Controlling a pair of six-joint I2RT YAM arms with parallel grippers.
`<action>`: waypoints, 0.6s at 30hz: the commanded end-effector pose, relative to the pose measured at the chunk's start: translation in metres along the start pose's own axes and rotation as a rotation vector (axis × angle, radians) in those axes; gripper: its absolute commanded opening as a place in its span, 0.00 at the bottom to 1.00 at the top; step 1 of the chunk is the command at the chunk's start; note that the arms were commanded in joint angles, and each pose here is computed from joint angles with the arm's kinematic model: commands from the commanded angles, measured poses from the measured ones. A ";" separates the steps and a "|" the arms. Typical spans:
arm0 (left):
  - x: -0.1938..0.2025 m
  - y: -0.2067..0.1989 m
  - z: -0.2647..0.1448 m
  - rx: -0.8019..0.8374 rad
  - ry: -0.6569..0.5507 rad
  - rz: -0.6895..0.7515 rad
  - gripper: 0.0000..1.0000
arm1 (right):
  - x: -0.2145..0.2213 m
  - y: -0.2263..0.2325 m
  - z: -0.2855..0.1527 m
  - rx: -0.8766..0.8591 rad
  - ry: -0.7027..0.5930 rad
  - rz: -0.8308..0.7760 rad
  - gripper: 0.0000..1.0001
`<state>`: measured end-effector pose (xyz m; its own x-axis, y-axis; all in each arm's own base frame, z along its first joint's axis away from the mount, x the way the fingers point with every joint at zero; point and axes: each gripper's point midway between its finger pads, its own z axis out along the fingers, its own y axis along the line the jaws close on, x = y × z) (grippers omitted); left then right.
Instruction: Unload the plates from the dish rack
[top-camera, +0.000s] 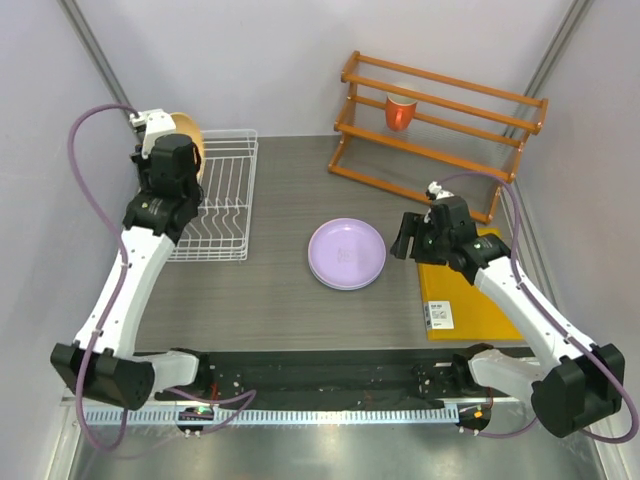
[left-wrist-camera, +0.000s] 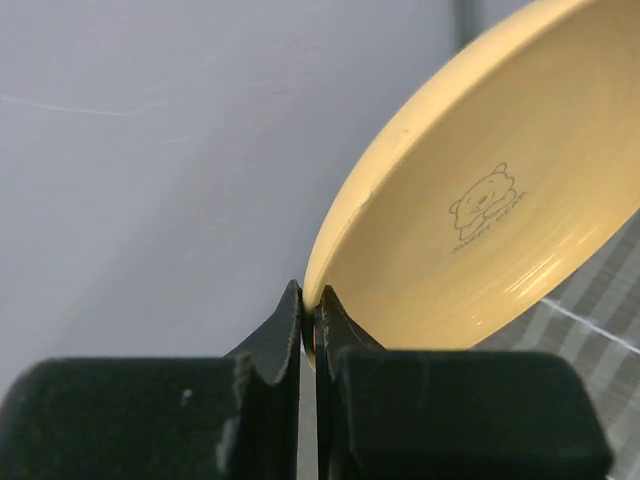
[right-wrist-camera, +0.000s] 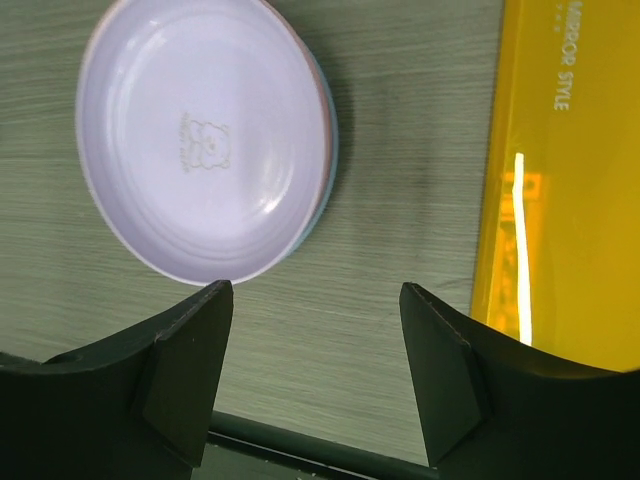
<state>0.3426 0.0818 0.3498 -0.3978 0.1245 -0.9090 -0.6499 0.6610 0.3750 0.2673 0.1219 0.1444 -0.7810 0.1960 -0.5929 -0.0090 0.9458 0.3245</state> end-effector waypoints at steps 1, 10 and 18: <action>0.023 -0.041 -0.054 0.406 0.140 -0.175 0.00 | -0.040 0.040 -0.031 -0.169 -0.112 -0.030 0.73; 0.065 -0.113 -0.156 0.927 0.349 -0.377 0.00 | -0.066 0.104 -0.061 -0.417 -0.192 -0.004 0.75; 0.079 -0.141 -0.201 1.003 0.370 -0.324 0.00 | -0.051 0.133 -0.049 -0.421 -0.161 -0.057 0.76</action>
<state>0.2718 -0.1281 0.2440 -0.6194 -0.2149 -0.7551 -0.0205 0.9659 -0.2581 0.2671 0.2082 0.2352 -0.7022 0.1993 -0.6835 -0.2958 0.7916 0.5347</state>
